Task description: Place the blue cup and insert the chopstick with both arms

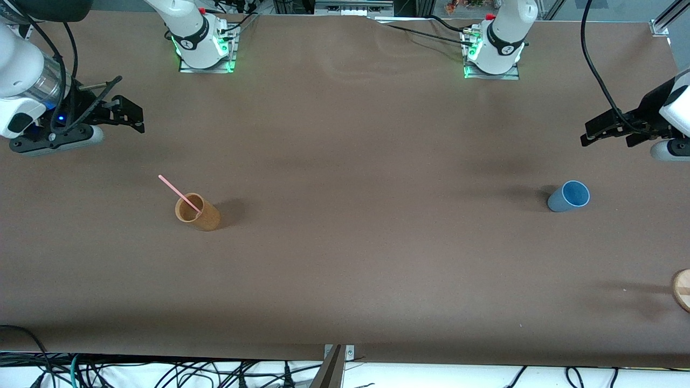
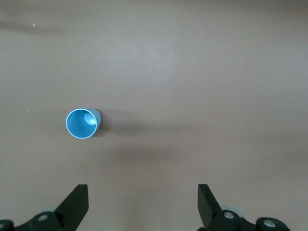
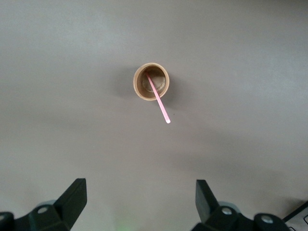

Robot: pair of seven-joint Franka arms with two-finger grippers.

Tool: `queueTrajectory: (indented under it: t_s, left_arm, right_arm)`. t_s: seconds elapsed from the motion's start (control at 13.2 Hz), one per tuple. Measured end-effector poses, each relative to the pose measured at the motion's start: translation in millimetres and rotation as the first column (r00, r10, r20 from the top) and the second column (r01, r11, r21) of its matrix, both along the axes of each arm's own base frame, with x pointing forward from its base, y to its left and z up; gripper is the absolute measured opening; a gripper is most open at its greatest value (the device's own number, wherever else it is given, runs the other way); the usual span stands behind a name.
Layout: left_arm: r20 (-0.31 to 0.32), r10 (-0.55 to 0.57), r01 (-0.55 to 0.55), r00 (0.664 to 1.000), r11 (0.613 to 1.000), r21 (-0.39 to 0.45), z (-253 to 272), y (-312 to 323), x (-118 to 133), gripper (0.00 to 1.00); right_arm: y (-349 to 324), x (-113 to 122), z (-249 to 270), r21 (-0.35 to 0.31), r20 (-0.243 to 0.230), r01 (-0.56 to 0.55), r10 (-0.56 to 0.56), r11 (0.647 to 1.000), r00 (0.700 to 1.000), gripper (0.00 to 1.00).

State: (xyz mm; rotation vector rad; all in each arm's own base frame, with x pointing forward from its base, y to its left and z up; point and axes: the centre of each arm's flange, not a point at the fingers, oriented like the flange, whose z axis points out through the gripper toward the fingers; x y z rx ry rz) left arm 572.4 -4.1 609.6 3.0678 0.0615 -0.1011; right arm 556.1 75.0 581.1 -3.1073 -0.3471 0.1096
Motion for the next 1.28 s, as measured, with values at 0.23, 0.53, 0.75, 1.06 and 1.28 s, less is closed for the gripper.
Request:
queueTrajectory:
  t_s: [0.23, 0.53, 0.75, 1.06, 1.28]
  left_arm:
    - [-0.001, 0.0, 0.0, 1.0, 1.0, 0.0, -0.5, 0.1, 0.2, 1.0]
    - [-0.003, 0.0, 0.0, 1.0, 1.0, 0.0, -1.4, 0.1, 0.7, 1.0]
    - [-0.003, -0.004, 0.004, 1.0, 1.0, 0.004, -1.9, 0.4, 0.9, 1.0]
    - [-0.003, -0.01, 0.01, 1.0, 1.0, 0.006, -2.0, 0.1, 0.9, 1.0]
    - [-0.003, -0.034, 0.034, 0.999, 0.999, 0.005, -2.0, -11.4, 0.7, 1.0]
  right_arm:
    - [0.0, -0.3, -0.4, 0.0, -0.003, 0.0, 0.0, 1.0, 1.0, 1.0]
    - [0.0, -0.3, -0.8, 0.0, -0.004, 0.0, 0.0, 1.0, 1.0, 1.0]
    - [0.0, -0.4, -1.1, 0.0, -0.005, 0.0, 0.0, 1.0, 1.0, 1.0]
    - [0.0, -0.5, -1.3, 0.0, -0.006, 0.0, 0.0, 1.0, 1.0, 1.0]
    - [-0.1, -1.3, -2.1, -0.001, -0.013, 0.0, 0.0, 1.0, 1.0, 1.0]
